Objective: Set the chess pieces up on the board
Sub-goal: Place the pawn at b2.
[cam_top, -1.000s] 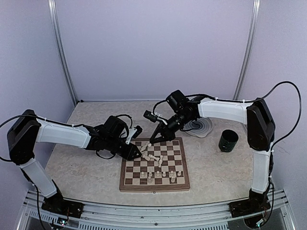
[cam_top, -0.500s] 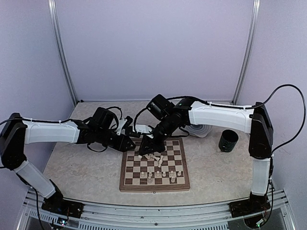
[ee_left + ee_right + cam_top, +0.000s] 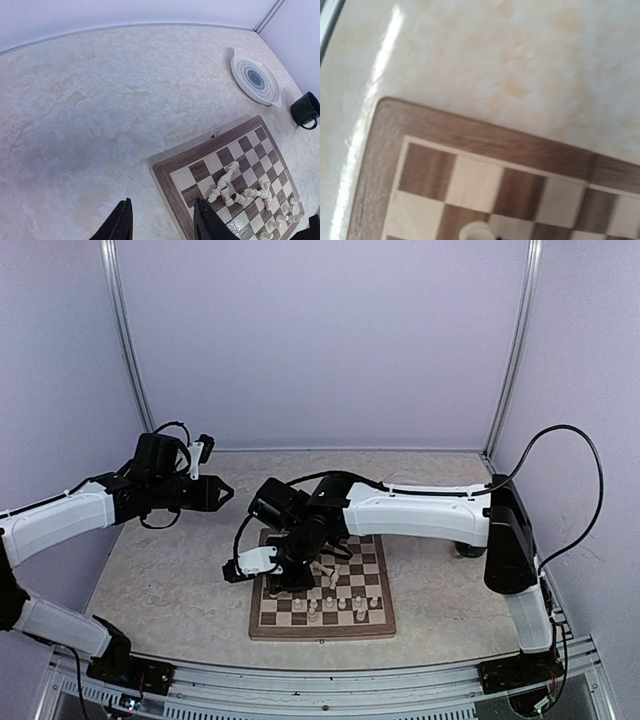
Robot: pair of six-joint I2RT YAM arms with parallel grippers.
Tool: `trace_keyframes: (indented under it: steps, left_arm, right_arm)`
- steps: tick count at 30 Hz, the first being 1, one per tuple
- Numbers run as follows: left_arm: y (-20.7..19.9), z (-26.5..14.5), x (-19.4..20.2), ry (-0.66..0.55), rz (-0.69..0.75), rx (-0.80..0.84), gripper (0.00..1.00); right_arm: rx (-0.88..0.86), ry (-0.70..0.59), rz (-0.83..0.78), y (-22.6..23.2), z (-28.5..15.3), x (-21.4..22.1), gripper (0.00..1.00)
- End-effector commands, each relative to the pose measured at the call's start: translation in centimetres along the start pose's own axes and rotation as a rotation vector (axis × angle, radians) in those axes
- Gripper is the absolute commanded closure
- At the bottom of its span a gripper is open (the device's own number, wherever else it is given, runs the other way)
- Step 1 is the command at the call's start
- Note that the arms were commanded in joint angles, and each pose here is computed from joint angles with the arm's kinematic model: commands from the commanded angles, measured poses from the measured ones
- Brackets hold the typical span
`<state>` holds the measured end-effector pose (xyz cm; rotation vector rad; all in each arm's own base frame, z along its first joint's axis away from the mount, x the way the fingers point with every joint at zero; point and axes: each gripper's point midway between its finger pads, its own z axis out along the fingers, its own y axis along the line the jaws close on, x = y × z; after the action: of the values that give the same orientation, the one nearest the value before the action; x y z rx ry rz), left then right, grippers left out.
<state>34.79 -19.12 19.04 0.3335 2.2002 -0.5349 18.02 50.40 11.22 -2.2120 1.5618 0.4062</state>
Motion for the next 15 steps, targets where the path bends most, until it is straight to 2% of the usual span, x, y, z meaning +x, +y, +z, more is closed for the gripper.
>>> trace_keyframes:
  steps: [1, 5, 15]
  left_arm:
    - [1.7, -2.2, -1.8, -0.112, -0.024, -0.054, 0.57]
    - [1.7, -3.6, -2.4, -0.153, -0.011, -0.065, 0.55]
    - [1.2, -3.9, -2.5, -0.154, -0.006, -0.041, 0.54]
  right_arm:
    - [0.009, 0.106, -0.059, 1.0, 1.0, 1.1, 0.98]
    - [0.015, 0.143, -0.1, 2.0, 2.0, 1.1, 0.98]
    - [0.019, 0.2, -0.125, 2.8, 4.0, 1.8, 0.97]
